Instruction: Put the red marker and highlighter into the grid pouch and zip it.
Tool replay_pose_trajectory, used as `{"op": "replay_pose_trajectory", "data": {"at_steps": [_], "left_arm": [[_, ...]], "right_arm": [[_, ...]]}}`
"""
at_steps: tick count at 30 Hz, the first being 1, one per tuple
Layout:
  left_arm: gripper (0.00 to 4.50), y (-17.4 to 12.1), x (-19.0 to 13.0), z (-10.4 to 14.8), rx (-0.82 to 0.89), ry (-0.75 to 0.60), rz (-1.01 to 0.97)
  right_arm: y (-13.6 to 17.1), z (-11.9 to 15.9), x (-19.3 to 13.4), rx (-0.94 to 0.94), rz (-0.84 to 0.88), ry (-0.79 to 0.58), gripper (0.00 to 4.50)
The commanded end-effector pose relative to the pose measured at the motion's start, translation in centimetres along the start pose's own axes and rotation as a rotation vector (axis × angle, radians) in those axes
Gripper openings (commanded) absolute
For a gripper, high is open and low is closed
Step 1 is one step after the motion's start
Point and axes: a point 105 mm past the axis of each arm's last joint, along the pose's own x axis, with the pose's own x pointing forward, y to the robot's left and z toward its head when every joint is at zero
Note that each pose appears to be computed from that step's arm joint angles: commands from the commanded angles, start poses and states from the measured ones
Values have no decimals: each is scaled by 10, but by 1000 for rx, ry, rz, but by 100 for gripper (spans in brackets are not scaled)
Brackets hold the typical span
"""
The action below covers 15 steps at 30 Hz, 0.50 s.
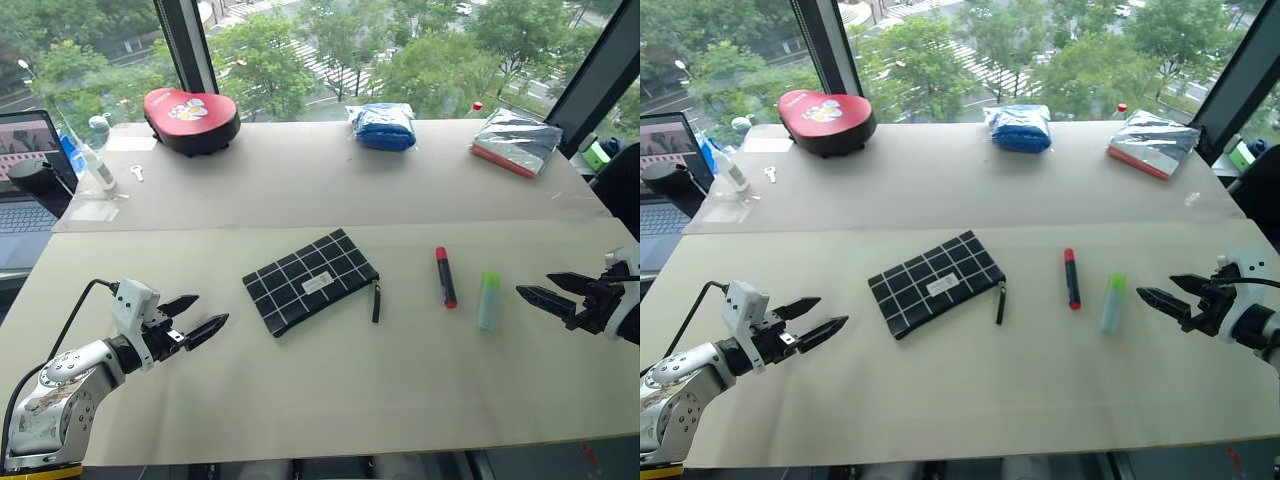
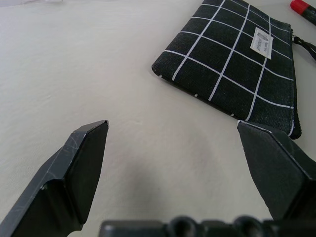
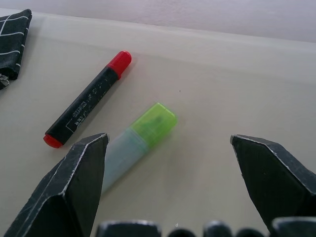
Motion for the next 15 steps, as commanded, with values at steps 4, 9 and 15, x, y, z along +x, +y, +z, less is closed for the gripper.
{"op": "replay_pose_trajectory", "data": {"at_steps": [4, 9, 15], "left_arm": [[450, -2, 2, 14, 54, -58, -117], [450, -2, 7, 10, 264, -36, -209], [450, -9, 15, -1, 723, 27, -325]], "right_arm": [[6, 8, 4, -22, 12, -40, 439], [13, 15, 10, 7, 41, -73, 372], [41, 35, 23, -34, 168, -110, 166]]}}
